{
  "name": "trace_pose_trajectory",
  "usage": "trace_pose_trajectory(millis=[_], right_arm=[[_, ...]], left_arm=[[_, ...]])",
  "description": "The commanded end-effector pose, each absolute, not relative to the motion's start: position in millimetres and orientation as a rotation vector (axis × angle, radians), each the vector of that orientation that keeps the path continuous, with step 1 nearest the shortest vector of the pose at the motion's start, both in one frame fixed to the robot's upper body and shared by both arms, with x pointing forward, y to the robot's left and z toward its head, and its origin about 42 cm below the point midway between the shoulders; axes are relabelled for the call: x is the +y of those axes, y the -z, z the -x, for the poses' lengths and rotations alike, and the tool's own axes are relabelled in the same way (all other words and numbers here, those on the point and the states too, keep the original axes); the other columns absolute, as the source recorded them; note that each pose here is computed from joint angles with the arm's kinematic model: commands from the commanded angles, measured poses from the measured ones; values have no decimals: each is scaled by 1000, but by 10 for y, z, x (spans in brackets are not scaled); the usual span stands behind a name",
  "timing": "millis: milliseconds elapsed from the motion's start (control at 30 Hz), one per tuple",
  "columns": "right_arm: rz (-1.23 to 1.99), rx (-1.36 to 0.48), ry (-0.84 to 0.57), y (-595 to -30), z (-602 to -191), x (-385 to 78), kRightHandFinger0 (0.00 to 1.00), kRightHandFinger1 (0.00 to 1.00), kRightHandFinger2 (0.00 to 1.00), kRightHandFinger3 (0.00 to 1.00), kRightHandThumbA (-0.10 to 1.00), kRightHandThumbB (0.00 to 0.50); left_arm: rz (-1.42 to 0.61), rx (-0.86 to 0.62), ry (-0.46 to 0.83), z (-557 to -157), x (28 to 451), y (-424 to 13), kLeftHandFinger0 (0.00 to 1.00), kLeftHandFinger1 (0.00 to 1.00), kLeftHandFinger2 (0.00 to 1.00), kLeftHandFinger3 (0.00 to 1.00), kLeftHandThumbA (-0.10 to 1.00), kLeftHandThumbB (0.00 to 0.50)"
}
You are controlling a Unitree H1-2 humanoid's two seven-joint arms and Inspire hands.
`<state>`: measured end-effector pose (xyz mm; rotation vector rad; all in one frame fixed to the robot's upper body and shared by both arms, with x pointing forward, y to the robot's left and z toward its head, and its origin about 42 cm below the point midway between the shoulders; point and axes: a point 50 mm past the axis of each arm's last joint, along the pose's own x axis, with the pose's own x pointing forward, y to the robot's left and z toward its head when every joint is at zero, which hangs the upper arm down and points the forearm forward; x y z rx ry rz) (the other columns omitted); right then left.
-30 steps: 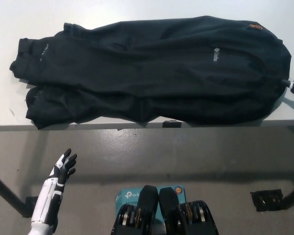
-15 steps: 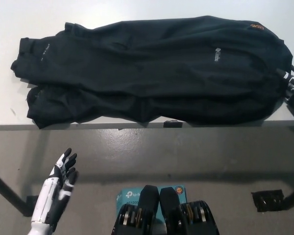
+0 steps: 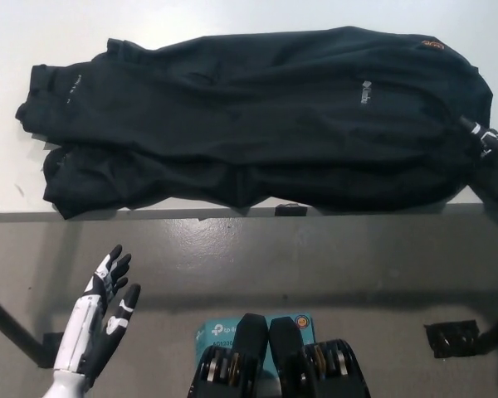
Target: The robot grabs the right edges of the black jacket on the table, and folds it in half
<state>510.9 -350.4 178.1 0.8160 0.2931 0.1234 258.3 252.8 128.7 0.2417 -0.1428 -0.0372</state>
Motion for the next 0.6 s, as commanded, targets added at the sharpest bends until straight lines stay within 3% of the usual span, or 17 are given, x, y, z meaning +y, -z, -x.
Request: trace_pose_trajectory(millis=[0,67,200,233,267,300,333,367,400,433,467,500,567], right_arm=[[-830,214,-199,-2113,-5298,-3337,1000,1000,1000,1000,1000,354],[-847,213,-227,-2142,-5309,-3301,1000,1000,1000,1000,1000,373],[-877,219,-225,-2263,-5382,-3197,1000,1000,1000,1000,1000,457],[-900,212,-190,-2345,-5432,-3138,1000,1000,1000,1000,974,434],[-924,218,-152,-2415,-5482,-3094,723,714,881,1000,827,404],[-944,230,-111,-2457,-5515,-3075,249,307,419,569,393,326],[-961,241,-48,-2527,-5557,-3040,50,70,272,405,260,331],[-956,225,-10,-2619,-5585,-2990,2,3,216,270,74,271],[-935,196,-5,-2694,-5600,-2941,0,0,243,340,-69,224],[-913,181,0,-2731,-5604,-2920,0,0,287,406,-84,214],[-909,171,6,-2814,-5594,-2865,0,0,387,788,-99,164],[-921,164,9,-2869,-5581,-2831,0,5,480,724,-100,152],[-930,142,-4,-2919,-5563,-2816,0,0,480,694,-100,122]], left_arm=[[-274,-231,31,-2605,2563,-1447,1000,1000,1000,1000,820,137],[-272,-230,32,-2611,2565,-1449,1000,1000,1000,1000,822,135],[-278,-233,31,-2627,2567,-1461,1000,1000,1000,1000,834,149],[-279,-236,32,-2639,2567,-1457,1000,1000,1000,1000,836,152],[-275,-237,33,-2647,2567,-1456,1000,1000,1000,1000,837,154],[-276,-238,34,-2652,2567,-1457,1000,1000,1000,1000,837,156],[-280,-237,34,-2656,2567,-1459,1000,1000,1000,1000,838,158],[-285,-237,32,-2664,2566,-1461,1000,1000,1000,1000,842,163],[-286,-236,31,-2668,2561,-1463,1000,1000,1000,1000,843,165],[-282,-233,32,-2668,2555,-1465,1000,1000,1000,1000,843,166],[-279,-237,36,-2675,2556,-1466,1000,1000,1000,1000,838,161],[-273,-235,36,-2681,2554,-1471,1000,1000,1000,1000,831,167],[-266,-235,39,-2695,2546,-1482,1000,1000,1000,1000,827,169]])
